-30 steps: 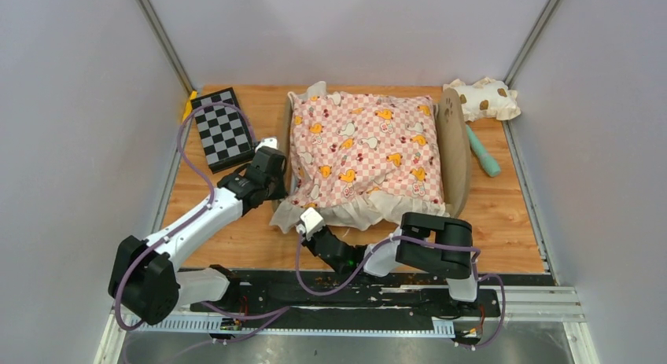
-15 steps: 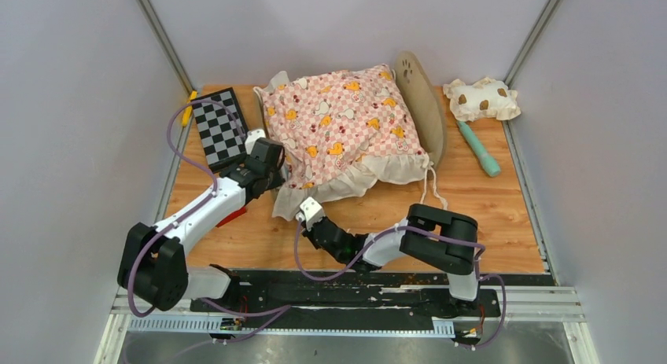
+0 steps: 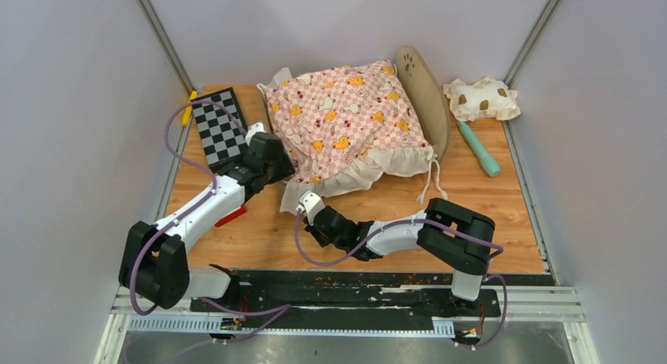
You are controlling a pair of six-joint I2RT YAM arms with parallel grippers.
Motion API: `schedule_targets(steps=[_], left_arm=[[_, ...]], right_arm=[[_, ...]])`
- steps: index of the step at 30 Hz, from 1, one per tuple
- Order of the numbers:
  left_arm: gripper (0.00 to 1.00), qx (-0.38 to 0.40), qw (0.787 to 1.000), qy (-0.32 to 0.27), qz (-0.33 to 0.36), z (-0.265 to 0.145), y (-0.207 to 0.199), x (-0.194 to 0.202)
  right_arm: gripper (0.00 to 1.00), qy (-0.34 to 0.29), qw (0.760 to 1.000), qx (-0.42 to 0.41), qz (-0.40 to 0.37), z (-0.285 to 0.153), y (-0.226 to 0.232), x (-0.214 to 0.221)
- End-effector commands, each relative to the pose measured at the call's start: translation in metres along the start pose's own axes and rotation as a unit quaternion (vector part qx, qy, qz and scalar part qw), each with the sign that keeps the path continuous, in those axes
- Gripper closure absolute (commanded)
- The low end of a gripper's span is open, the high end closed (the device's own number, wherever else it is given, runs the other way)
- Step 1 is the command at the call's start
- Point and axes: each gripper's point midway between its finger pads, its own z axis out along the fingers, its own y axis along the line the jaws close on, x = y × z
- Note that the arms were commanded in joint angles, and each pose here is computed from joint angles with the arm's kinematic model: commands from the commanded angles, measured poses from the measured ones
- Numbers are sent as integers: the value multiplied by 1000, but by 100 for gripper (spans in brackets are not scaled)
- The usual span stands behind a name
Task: Set up the pet bed
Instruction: Cross the ropes on the bed frame.
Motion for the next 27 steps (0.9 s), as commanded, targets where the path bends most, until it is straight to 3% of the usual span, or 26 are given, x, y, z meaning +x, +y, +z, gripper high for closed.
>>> schedule_targets(steps=[1, 4, 7, 11, 14, 22, 27], left_arm=[[34, 98, 994, -47, -14, -26, -44, -35], [31, 103, 993, -53, 1, -33, -44, -39], [22, 100, 993, -53, 17, -38, -42, -40], [19, 94, 994, -51, 31, -43, -36, -38], [18, 94, 993, -53, 37, -48, -33, -38], [18, 92, 993, -61, 51, -65, -25, -40], [18, 94, 992, -60, 63, -75, -22, -39]], right_arm=[[100, 53, 998, -31, 4, -9, 9, 4], [100, 69, 997, -43, 5, -15, 12, 2], [98, 92, 995, -44, 2, -20, 11, 2], [78, 125, 992, -22, -3, -32, 1, 12], [68, 129, 991, 14, -1, -42, -14, 18], [47, 123, 989, 77, -2, -70, -44, 15], [44, 77, 994, 72, 5, -86, -46, -12]])
